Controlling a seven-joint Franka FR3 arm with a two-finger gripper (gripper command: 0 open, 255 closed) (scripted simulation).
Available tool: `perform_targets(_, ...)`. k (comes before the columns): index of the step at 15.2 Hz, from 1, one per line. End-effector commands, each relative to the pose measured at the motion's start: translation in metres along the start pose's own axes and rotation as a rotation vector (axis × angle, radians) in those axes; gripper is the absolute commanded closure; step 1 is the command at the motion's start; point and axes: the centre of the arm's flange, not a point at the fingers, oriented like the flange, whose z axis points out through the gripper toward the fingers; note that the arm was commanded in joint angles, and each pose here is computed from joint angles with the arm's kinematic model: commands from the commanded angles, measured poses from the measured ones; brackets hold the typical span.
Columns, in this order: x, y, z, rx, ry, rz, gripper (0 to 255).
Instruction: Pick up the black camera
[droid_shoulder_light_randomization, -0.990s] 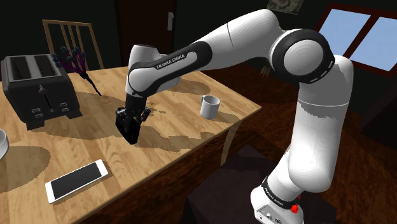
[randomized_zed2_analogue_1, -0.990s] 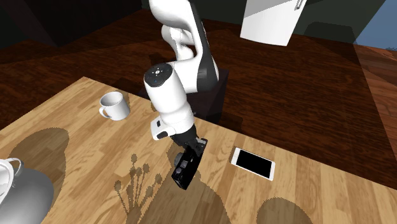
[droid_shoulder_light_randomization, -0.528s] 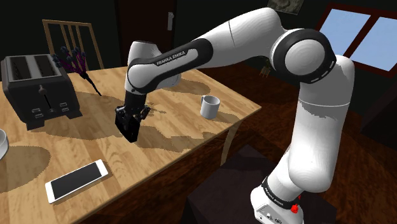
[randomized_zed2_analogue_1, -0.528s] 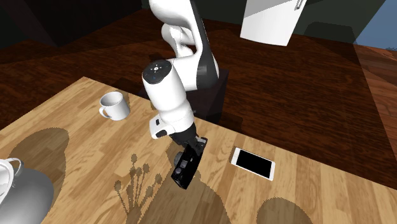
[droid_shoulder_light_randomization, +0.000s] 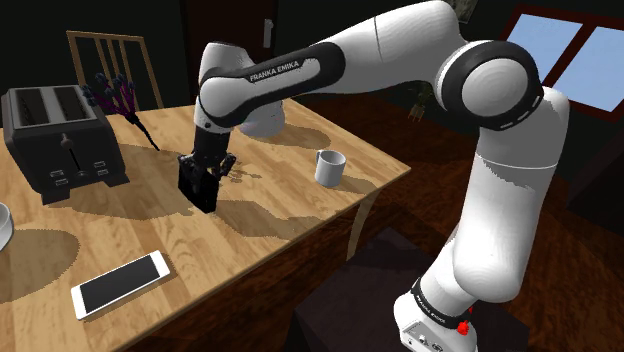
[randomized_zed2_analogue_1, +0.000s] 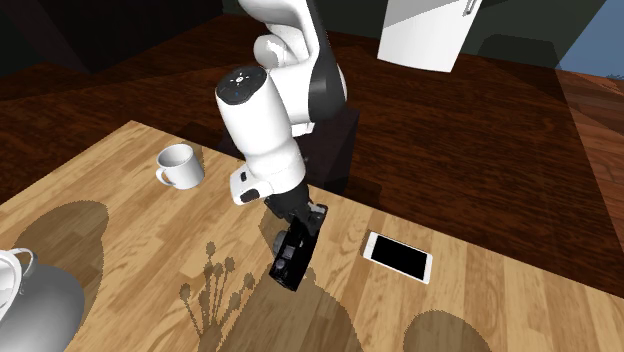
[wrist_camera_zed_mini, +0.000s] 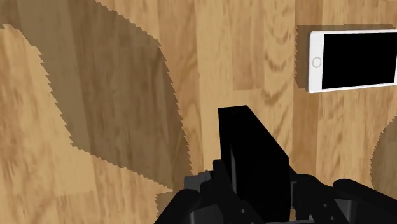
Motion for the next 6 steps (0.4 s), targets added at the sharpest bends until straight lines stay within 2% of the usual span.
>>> perform_targets(1, 0.000, -0.001, -0.011, 0.000, 0.000, 0.000, 255)
perform_targets(6, -0.001, -0.005, -0.027, 0.000, 0.000, 0.000, 255)
